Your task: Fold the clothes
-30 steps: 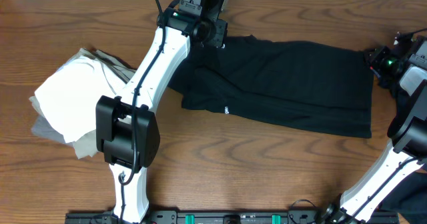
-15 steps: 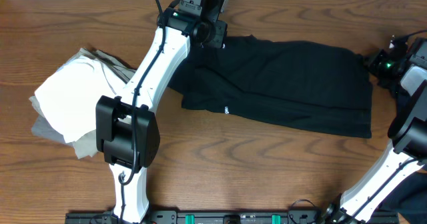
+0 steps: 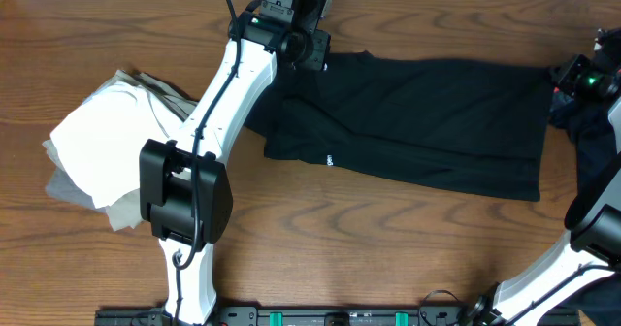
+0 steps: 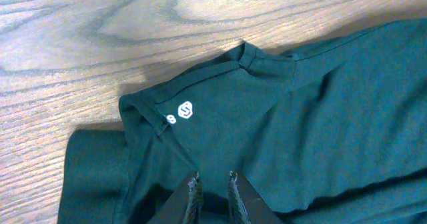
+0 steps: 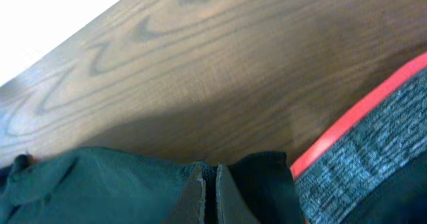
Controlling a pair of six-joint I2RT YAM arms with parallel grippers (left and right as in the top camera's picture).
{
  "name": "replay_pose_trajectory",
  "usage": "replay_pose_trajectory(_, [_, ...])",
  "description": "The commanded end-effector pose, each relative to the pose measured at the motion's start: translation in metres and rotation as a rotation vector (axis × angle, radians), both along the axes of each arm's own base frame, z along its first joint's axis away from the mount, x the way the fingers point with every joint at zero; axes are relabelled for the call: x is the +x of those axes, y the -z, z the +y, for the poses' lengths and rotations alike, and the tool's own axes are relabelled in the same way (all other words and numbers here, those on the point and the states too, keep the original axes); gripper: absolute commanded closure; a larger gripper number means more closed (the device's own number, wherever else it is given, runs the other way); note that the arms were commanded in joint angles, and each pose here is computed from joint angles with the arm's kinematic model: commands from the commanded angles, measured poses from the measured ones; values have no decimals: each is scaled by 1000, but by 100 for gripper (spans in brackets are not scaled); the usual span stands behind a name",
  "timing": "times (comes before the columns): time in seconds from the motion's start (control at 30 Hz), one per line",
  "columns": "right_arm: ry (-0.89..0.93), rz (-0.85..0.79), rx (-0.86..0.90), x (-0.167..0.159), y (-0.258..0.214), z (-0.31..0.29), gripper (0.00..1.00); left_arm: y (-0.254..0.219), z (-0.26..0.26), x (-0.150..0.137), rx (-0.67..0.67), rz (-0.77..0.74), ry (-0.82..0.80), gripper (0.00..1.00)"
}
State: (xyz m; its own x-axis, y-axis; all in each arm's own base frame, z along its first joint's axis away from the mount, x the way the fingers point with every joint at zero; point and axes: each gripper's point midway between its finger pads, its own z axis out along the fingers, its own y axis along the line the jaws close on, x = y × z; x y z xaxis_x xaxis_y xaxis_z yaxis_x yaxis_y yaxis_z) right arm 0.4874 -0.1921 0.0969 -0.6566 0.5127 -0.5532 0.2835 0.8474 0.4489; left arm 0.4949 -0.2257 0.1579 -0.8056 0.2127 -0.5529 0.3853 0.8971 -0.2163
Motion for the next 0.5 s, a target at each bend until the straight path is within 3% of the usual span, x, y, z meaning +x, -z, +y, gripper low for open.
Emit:
replay_pose_trajectory(0.0, [1,-4,-34,0,-4,-6,99,6,-1,-1,10,12,1,83])
replay_pose_trajectory(0.17, [-4,2,-30,0,-3,-3,99,10,-3,-2,12,19,5,73])
replay_pose_trajectory(0.47, [-13,17,-20,-2,-1,3,99,64,-21,8,-25,80,45,56])
